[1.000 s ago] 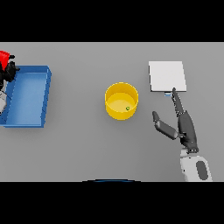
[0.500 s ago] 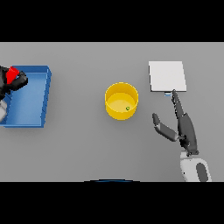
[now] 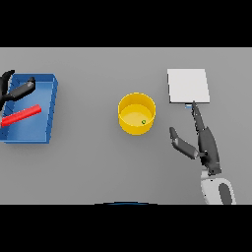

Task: Pick up the red beaker and tilt it to pour out 1 green nut into yellow bowl. Pick up the yellow bowl and place it on the metallic measuring scale.

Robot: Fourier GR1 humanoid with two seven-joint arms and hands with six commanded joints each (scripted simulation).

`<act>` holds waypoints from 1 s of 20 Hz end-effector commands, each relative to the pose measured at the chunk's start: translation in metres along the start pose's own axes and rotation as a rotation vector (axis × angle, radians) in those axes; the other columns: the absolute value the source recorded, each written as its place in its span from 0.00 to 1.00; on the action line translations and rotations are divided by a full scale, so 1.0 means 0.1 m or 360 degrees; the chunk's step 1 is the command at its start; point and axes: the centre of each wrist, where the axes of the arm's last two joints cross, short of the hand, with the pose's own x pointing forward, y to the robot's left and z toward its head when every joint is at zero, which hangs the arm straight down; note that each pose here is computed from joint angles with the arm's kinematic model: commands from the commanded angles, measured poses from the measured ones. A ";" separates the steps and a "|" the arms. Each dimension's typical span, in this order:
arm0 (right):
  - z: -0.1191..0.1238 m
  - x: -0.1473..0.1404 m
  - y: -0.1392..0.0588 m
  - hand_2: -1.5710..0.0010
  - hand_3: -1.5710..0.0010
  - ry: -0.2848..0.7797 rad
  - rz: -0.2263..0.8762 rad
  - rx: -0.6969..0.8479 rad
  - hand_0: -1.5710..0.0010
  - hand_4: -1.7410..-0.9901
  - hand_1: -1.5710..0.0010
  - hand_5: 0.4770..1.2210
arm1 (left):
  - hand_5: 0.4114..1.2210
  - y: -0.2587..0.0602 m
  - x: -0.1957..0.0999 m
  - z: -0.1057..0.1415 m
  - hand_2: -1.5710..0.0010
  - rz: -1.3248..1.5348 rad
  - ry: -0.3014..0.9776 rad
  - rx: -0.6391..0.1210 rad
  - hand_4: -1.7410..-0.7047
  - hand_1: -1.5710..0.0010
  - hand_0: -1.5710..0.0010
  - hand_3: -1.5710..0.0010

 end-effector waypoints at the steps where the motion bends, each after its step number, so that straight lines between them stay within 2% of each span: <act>1: -0.01 0.00 0.00 1.00 1.00 0.0001 0.0016 0.0002 1.00 0.73 1.00 0.25 | 0.32 0.03 0.03 -0.01 0.93 0.0011 -0.0020 0.0017 0.92 0.94 0.92 0.94; 5: 0.02 0.02 -0.01 1.00 1.00 -0.0006 0.0133 0.0030 1.00 0.72 1.00 0.25 | 0.32 0.02 0.06 -0.05 0.97 0.0076 -0.0096 0.0052 0.92 0.97 0.97 0.97; 7: -0.11 0.07 -0.02 1.00 1.00 -0.0077 0.0143 0.0142 1.00 0.77 1.00 0.29 | 0.33 0.01 0.06 -0.04 0.98 0.0090 -0.0122 0.0060 0.93 0.98 0.98 0.98; 11: -0.33 0.24 -0.06 1.00 1.00 -0.0179 0.0372 0.0399 1.00 0.68 1.00 0.31 | 0.36 -0.03 0.06 -0.03 0.99 0.0099 -0.0113 0.0044 0.92 0.99 0.99 0.99; 14: -0.54 0.37 -0.06 1.00 1.00 -0.0197 0.0689 0.0552 1.00 0.62 1.00 0.28 | 0.37 -0.05 0.05 -0.04 1.00 0.0098 -0.0105 0.0027 0.91 1.00 1.00 1.00; 18: -0.77 0.53 -0.02 1.00 1.00 -0.0327 0.1110 0.0812 1.00 0.62 1.00 0.26 | 0.37 -0.04 0.10 -0.03 1.00 0.0093 -0.0103 0.0036 0.91 1.00 1.00 1.00; 20: -0.85 0.57 0.05 1.00 1.00 -0.0394 0.1227 0.0925 1.00 0.63 1.00 0.25 | 0.38 -0.05 0.09 -0.05 1.00 0.0088 -0.0110 0.0028 0.91 1.00 1.00 1.00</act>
